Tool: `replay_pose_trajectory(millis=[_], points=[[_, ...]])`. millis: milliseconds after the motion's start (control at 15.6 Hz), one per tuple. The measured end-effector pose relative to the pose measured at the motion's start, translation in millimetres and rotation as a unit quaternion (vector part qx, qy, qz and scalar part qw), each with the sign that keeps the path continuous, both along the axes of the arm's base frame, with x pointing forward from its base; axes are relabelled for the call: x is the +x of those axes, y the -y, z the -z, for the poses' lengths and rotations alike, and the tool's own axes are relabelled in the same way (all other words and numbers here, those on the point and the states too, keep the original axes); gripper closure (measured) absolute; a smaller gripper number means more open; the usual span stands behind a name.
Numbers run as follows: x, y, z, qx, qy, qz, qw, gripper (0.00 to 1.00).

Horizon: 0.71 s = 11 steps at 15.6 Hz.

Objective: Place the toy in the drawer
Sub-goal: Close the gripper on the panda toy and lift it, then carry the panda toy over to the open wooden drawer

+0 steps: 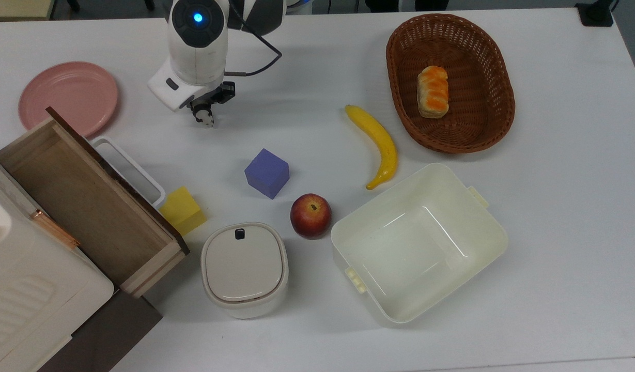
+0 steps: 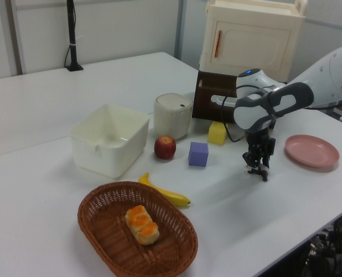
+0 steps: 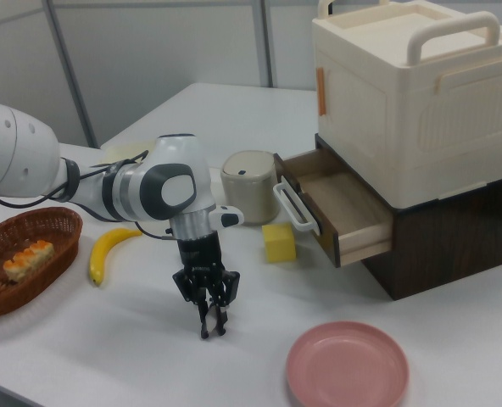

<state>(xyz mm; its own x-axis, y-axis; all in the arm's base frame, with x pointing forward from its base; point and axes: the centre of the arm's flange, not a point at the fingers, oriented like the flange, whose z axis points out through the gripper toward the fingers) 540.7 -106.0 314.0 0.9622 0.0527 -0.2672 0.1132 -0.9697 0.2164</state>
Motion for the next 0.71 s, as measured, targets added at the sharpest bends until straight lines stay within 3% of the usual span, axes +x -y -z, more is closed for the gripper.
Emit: replay_pose_trajectory(millis=[706], points=[[15.6, -3.8, -26.8, -0.004, 0.03, -0.006, 0.9995, 0.61]])
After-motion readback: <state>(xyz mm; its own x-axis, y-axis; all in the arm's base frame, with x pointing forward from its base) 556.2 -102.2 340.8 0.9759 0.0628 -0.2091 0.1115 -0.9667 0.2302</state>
